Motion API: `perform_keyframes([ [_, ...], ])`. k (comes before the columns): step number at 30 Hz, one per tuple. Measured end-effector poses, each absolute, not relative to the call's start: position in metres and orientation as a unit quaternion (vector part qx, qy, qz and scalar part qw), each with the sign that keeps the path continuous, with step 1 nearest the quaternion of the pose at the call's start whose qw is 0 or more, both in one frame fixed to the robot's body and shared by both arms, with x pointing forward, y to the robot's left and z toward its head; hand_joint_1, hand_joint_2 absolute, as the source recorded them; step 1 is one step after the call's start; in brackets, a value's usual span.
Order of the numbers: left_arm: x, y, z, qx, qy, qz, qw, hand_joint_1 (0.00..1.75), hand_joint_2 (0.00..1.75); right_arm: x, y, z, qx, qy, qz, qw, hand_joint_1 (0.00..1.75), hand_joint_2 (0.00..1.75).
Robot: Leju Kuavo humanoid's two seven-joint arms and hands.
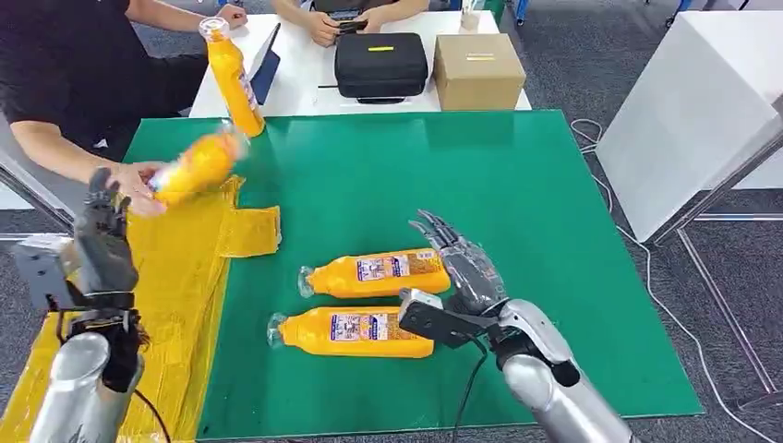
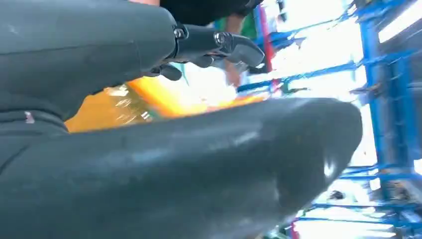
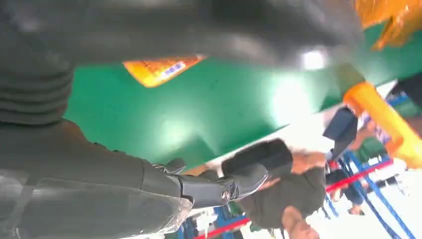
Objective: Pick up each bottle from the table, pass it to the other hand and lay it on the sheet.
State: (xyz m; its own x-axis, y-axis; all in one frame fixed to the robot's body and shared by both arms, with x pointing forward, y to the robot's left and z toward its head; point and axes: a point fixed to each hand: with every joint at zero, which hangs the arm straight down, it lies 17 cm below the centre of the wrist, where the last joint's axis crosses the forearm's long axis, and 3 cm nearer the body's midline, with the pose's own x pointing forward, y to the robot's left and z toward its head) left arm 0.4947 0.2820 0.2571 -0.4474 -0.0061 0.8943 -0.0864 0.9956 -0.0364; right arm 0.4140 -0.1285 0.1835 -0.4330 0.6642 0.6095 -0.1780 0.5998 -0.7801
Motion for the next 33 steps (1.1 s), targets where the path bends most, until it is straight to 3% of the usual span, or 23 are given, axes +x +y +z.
perform_keyframes([
  [10,0.500,0.260,0.296,0.007,-0.863,0.023,0.504,0.00,0.00,0.417,-0.081,0.153,-0.186,-0.670,0.494,0.522,0.00,1.75],
  [33,0.517,0.261,0.322,0.017,-0.866,0.033,0.499,0.00,0.00,0.396,-0.055,0.127,-0.243,-0.604,0.565,0.507,0.00,1.75],
])
